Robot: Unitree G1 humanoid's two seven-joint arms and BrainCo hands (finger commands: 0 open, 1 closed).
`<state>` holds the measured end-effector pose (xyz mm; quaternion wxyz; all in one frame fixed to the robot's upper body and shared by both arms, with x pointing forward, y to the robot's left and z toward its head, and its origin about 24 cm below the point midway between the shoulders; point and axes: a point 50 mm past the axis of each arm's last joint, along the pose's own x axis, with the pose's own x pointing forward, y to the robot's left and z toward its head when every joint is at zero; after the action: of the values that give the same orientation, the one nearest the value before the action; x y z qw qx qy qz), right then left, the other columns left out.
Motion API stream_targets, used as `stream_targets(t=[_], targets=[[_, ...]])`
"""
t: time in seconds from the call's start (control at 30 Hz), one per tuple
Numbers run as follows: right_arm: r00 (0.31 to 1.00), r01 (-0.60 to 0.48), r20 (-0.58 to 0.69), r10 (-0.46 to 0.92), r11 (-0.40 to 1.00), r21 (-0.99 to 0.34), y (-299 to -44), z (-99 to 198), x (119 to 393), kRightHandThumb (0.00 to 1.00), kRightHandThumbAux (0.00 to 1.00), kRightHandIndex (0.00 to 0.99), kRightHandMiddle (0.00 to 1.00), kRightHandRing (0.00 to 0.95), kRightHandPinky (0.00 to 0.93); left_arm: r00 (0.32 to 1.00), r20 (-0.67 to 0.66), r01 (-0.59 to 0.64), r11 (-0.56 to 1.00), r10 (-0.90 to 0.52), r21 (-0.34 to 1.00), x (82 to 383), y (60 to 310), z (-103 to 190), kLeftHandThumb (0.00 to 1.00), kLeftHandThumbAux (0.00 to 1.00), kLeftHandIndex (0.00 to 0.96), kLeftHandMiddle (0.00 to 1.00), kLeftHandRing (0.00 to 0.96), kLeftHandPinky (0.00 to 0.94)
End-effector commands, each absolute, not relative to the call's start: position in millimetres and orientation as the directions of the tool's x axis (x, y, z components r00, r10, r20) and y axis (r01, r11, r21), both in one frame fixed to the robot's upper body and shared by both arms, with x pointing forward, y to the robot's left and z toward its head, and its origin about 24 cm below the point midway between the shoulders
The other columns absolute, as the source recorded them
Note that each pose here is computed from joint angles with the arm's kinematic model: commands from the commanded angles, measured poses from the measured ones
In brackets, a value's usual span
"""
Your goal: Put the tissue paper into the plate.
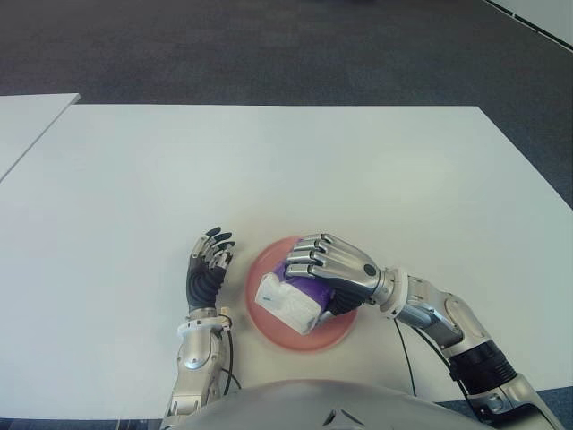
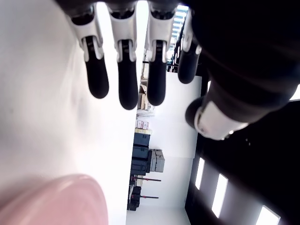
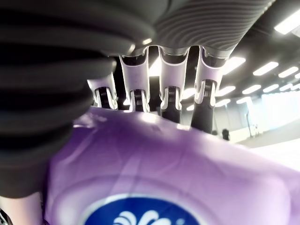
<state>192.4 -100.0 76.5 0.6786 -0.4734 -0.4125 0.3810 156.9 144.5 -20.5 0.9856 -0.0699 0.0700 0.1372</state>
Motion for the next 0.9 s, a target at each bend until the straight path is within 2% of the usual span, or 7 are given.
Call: stream_targets(t=[0.03, 0.1, 0.13, 0.2, 0.3, 0.57, 0.9], targets=[[0.379, -0.169, 0.139, 0.915, 0.216, -0.962, -96.7, 65.0, 192.7, 0.606, 0.69, 0.391, 0.424, 0.405, 0.403, 0.927, -0.271, -0.319, 0.924, 0.258, -0.213, 152.7, 118.8, -33.2, 0.205, 0.732, 0.251, 0.32, 0.357, 0.363], [0.377, -0.17, 0.133, 0.917, 0.21, -0.963, -96.7, 64.2, 193.2, 0.411, 0.609, 0.284, 0.277, 0.26, 0.27, 0.93, -0.268, -0.314, 0.923, 0.252, -0.222, 152.9, 118.6, -33.4, 0.22, 0.732, 0.25, 0.316, 0.355, 0.357], [0.377, -0.166, 0.132, 0.917, 0.207, -0.964, -97.9, 62.9, 193.8, 0.383, 0.595, 0.262, 0.253, 0.237, 0.248, 0.932, -0.267, -0.308, 0.923, 0.245, -0.229, 152.6, 118.6, -34.3, 0.222, 0.731, 0.249, 0.315, 0.355, 0.356], [0.38, -0.155, 0.131, 0.916, 0.202, -0.967, -105.2, 61.1, 193.9, 0.3, 0.518, 0.137, 0.137, 0.137, 0.165, 0.936, -0.264, -0.297, 0.924, 0.232, -0.241, 152.1, 118.7, -35.8, 0.229, 0.727, 0.235, 0.306, 0.348, 0.345], [0.382, -0.11, 0.169, 0.909, 0.226, -0.968, -114.9, 62.8, 191.9, 0.24, 0.432, 0.045, 0.044, 0.045, 0.06, 0.942, -0.258, -0.281, 0.923, 0.213, -0.264, 151.0, 118.6, -37.7, 0.223, 0.715, 0.198, 0.285, 0.334, 0.336], [0.392, 0.003, 0.283, 0.876, 0.306, -0.952, -111.8, 60.2, 194.1, 0.189, 0.321, 0.002, 0.002, 0.002, 0.003, 0.948, -0.243, -0.274, 0.912, 0.204, -0.304, 151.5, 120.3, -42.5, 0.224, 0.709, 0.151, 0.255, 0.315, 0.332], [0.39, 0.057, 0.286, 0.875, 0.287, -0.956, -112.7, 58.7, 197.8, 0.166, 0.279, 0.0, 0.0, 0.0, 0.0, 0.945, -0.232, -0.295, 0.91, 0.232, -0.291, 153.2, 120.9, -43.7, 0.284, 0.72, 0.195, 0.281, 0.34, 0.357]])
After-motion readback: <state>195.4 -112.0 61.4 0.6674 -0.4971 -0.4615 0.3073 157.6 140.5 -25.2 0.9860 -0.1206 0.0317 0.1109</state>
